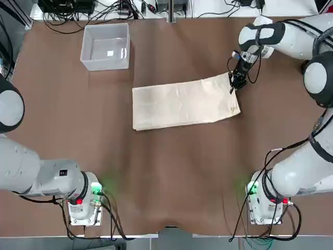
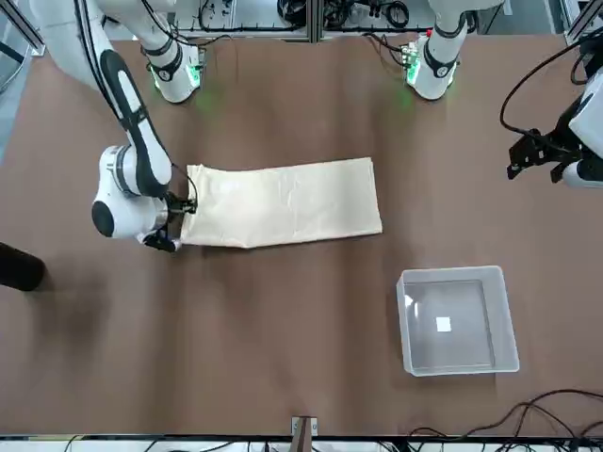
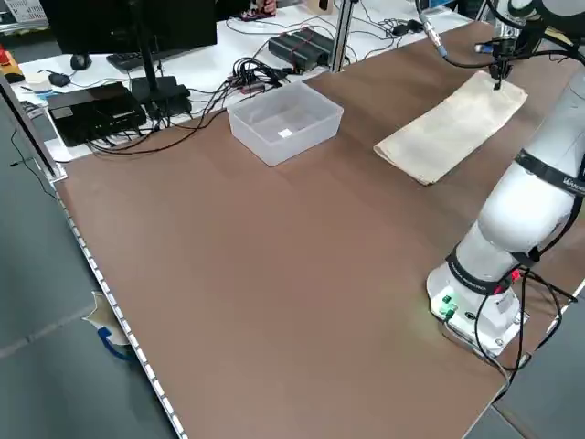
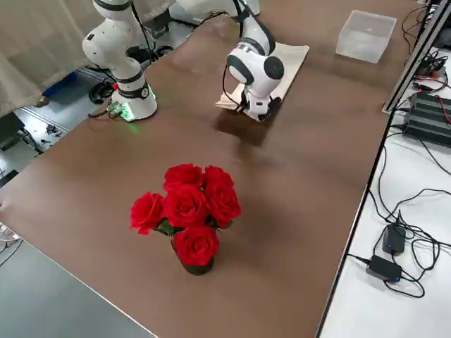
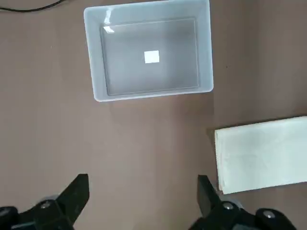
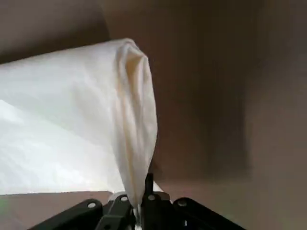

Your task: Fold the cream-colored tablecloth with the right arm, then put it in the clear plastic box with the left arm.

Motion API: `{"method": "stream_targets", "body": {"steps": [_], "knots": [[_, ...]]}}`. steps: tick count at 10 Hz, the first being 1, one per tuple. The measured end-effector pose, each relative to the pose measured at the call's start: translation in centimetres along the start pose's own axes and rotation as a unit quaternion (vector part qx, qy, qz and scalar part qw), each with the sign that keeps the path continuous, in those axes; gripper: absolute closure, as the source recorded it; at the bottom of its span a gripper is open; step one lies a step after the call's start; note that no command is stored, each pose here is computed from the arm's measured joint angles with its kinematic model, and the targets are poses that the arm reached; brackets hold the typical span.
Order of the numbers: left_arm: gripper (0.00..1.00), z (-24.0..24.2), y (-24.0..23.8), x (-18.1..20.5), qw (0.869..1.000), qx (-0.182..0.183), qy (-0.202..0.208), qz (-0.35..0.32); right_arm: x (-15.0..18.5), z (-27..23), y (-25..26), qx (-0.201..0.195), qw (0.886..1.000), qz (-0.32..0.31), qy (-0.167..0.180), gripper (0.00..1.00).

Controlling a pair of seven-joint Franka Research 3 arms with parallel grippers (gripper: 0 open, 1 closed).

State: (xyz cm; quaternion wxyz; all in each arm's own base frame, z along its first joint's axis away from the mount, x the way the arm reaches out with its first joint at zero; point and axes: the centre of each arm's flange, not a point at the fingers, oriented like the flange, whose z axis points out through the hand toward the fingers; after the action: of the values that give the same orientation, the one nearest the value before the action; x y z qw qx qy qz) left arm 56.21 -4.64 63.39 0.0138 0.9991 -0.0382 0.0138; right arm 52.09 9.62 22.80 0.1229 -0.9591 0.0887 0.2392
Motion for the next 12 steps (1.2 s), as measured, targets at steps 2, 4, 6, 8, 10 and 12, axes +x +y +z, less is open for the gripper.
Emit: {"method": "stream_targets", "body": {"steps": [2,4,6,8,10,12], "knots": [[0.01,0.0,0.0,0.0,1.000,0.000,0.000,0.000,-1.0,-1.8,-0.3,0.002,1.000,-0.002,0.004,0.96],[0.01,0.1,0.0,0.0,1.000,0.000,-0.001,0.000,-1.7,-3.4,-0.7,0.005,1.000,0.009,0.015,0.96],[0.01,0.1,0.0,0.0,1.000,0.000,-0.001,0.000,-2.6,-4.9,-1.1,0.008,0.999,0.021,0.022,0.96],[0.01,0.2,0.0,0.0,1.000,0.000,-0.002,0.000,-3.8,-6.8,-1.6,0.012,0.999,0.035,0.036,0.96],[0.01,0.3,0.0,0.1,1.000,0.000,-0.003,0.000,-5.0,-8.6,-2.1,0.016,0.998,0.046,0.047,0.96],[0.01,0.3,0.0,0.1,1.000,0.000,-0.003,0.000,-6.5,-10.1,-3.5,0.018,0.996,0.061,0.060,0.96]]}}
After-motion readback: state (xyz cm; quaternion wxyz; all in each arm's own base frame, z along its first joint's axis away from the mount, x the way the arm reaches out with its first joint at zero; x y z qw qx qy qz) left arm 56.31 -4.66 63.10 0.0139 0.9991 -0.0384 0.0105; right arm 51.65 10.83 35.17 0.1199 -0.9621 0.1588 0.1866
